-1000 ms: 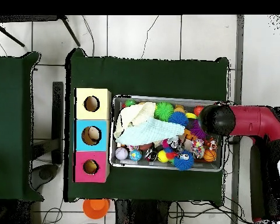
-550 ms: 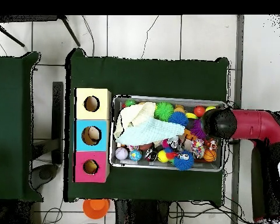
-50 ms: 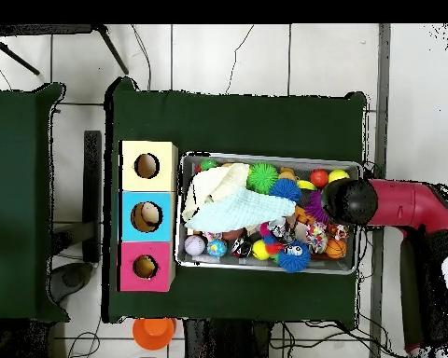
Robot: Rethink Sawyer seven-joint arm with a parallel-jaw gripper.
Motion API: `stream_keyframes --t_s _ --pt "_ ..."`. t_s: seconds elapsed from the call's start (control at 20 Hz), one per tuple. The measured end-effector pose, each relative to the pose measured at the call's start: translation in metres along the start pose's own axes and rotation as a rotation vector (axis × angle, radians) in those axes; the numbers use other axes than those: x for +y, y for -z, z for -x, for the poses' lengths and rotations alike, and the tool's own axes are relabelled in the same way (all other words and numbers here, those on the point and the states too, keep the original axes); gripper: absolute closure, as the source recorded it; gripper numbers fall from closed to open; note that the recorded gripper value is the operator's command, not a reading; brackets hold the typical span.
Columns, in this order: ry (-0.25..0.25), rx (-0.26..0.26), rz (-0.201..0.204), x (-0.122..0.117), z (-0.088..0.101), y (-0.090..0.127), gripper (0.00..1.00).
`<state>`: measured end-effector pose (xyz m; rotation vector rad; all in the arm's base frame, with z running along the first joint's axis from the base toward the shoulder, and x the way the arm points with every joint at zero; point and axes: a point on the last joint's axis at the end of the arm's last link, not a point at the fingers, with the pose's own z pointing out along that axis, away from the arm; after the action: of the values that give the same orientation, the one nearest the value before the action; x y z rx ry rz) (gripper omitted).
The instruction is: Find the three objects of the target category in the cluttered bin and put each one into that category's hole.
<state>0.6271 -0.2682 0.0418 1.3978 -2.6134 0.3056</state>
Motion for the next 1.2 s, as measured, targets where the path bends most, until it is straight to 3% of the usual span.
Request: stream_keyframes --t_s 0.65,1.2 --pt "0.028 0.038 0.046 0.023 0.005 -0.020 0.00" --pt "0.082 0.118 0.109 0.052 0.017 -0.037 0.00"
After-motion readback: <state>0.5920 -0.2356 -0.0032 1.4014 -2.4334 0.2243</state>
